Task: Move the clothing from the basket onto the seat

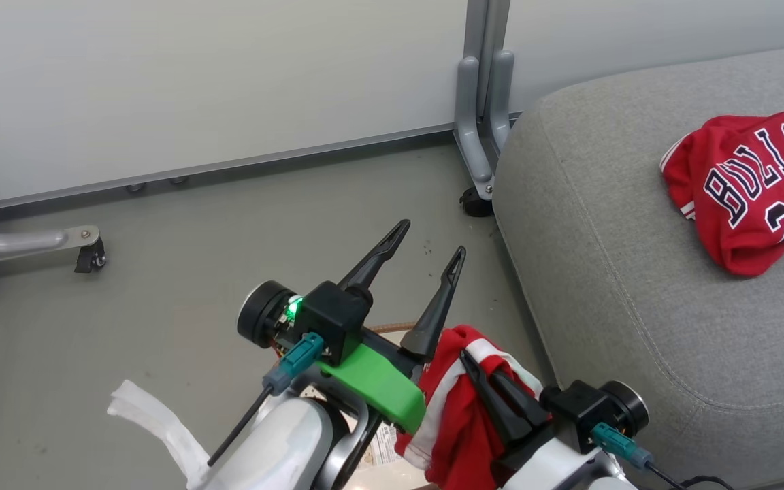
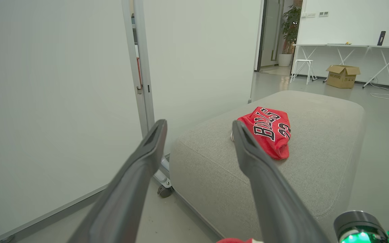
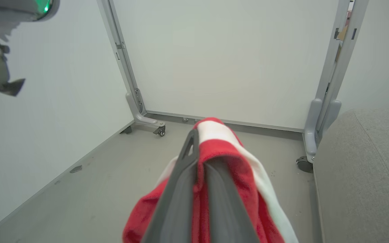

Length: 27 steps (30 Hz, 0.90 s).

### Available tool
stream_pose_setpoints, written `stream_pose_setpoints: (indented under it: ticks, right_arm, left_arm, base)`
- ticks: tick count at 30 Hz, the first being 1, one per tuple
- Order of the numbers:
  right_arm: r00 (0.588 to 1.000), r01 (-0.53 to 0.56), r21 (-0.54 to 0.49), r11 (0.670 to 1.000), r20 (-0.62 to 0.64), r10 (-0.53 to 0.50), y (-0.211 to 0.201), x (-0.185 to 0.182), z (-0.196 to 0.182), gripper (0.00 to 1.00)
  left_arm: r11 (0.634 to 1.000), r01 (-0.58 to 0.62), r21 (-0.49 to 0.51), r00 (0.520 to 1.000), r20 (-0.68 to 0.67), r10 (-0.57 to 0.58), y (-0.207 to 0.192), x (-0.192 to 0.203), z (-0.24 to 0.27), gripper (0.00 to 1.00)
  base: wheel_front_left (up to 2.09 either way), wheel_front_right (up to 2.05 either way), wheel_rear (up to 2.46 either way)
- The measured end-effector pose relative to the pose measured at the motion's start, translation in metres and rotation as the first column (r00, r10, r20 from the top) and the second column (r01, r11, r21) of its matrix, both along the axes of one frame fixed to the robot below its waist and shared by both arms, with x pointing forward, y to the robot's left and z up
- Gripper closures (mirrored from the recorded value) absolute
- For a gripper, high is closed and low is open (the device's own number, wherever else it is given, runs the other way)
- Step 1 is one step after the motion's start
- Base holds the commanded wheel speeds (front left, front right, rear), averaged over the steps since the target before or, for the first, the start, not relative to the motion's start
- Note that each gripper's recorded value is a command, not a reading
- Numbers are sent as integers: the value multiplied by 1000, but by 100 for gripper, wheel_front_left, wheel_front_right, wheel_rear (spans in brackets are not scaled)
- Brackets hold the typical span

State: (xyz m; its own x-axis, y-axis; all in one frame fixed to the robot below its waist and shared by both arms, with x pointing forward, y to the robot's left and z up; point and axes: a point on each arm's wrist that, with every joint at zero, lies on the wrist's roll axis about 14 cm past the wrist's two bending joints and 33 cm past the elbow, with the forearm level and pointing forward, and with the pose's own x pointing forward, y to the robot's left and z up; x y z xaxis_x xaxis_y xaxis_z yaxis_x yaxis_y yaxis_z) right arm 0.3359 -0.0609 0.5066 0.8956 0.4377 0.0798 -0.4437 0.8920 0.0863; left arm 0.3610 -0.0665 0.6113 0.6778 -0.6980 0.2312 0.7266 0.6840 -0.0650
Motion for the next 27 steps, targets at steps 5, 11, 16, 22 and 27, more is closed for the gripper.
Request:
stream_pose_setpoints:
  ticks: [5, 11, 16, 22, 27]
  right_arm:
    - [999, 47, 9, 999, 27, -47, -15, 2, 9, 100]
    - [987, 135, 14, 991, 87, -136, -42, 3, 28, 100]
    - [960, 250, 17, 968, 128, -250, -78, 2, 41, 100]
    - [910, 397, 9, 918, 127, -395, -124, -11, 42, 100]
    - [860, 503, -15, 864, 110, -499, -157, -21, 38, 100]
  left_arm:
    - [1000, 3, 2, 1000, -17, -3, 1, 0, -13, 0]
    - [1000, 6, -1, 1000, 6, -6, 4, -1, -33, 0]
    - [1000, 23, 14, 1000, -5, -23, 0, 2, -52, 0]
    - [990, 99, 96, 994, -47, -95, -18, 0, -89, 0]
    - [973, 205, 101, 977, -81, -198, -43, -3, -109, 0]
  base:
    - [0, 0, 0]
    - [0, 0, 0]
    - [0, 0, 0]
    - [0, 0, 0]
    - [0, 0, 0]
